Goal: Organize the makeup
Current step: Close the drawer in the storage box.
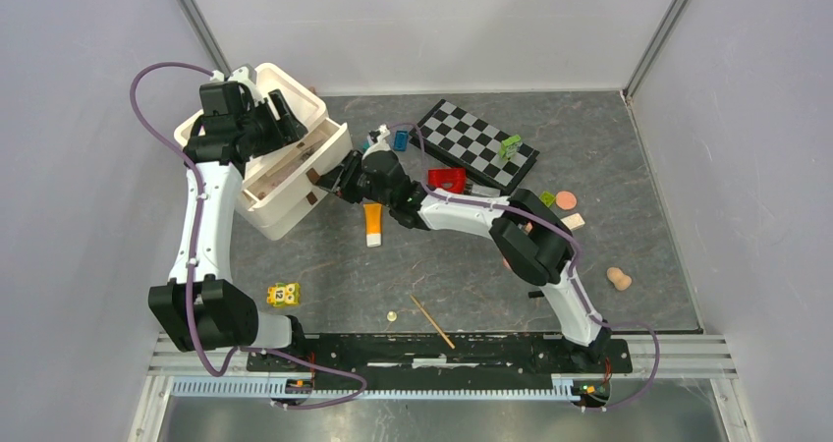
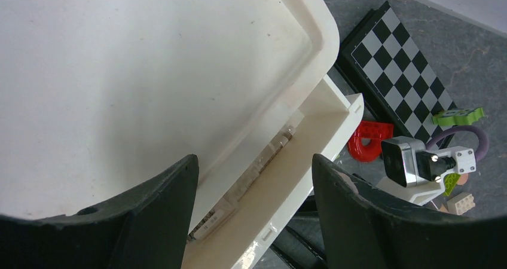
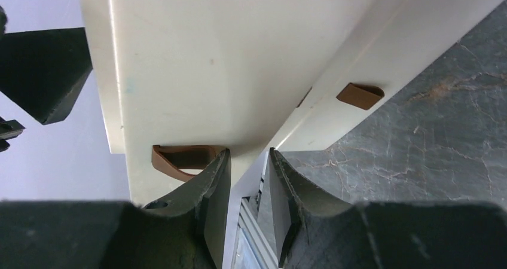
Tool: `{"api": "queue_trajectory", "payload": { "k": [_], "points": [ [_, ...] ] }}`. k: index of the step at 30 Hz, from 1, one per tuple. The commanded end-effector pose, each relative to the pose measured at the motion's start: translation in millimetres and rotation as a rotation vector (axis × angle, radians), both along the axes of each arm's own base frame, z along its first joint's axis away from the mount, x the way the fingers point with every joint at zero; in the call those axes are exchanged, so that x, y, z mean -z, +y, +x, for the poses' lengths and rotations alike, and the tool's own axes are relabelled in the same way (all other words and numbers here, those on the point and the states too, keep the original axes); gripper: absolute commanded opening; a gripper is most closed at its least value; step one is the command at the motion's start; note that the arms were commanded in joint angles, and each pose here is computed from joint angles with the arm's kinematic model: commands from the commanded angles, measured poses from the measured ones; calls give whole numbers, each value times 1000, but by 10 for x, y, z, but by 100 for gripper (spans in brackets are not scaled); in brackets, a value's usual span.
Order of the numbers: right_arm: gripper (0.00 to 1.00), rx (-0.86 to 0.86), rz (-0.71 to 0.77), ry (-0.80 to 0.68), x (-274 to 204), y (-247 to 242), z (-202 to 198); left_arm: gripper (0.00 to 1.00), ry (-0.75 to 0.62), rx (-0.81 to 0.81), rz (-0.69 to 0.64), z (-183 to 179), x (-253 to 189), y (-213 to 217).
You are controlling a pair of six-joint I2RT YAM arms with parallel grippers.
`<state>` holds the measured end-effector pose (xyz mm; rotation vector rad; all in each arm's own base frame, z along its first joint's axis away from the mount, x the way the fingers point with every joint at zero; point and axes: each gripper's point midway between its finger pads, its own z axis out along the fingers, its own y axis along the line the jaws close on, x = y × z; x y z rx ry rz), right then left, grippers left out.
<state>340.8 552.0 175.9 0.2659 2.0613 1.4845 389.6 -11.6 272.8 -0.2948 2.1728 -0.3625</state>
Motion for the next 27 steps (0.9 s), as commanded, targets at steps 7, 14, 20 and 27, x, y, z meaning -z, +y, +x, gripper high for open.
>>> {"api": "queue_trajectory", "payload": {
  "k": [7, 14, 20, 27],
  "points": [
    [37, 53, -69, -114, -105, -288, 60, 75, 161, 69, -79, -256, 273, -220],
    [36, 81, -61, -162, -244, -479, 63, 75, 165, 70, -85, -247, 280, -229],
    [34, 85, 14, -191, -432, -393, 155, 75, 170, 71, -95, -262, 291, -243],
    [34, 74, 110, -208, -582, -145, 313, 74, 172, 74, -105, -279, 283, -261]
  ]
}}
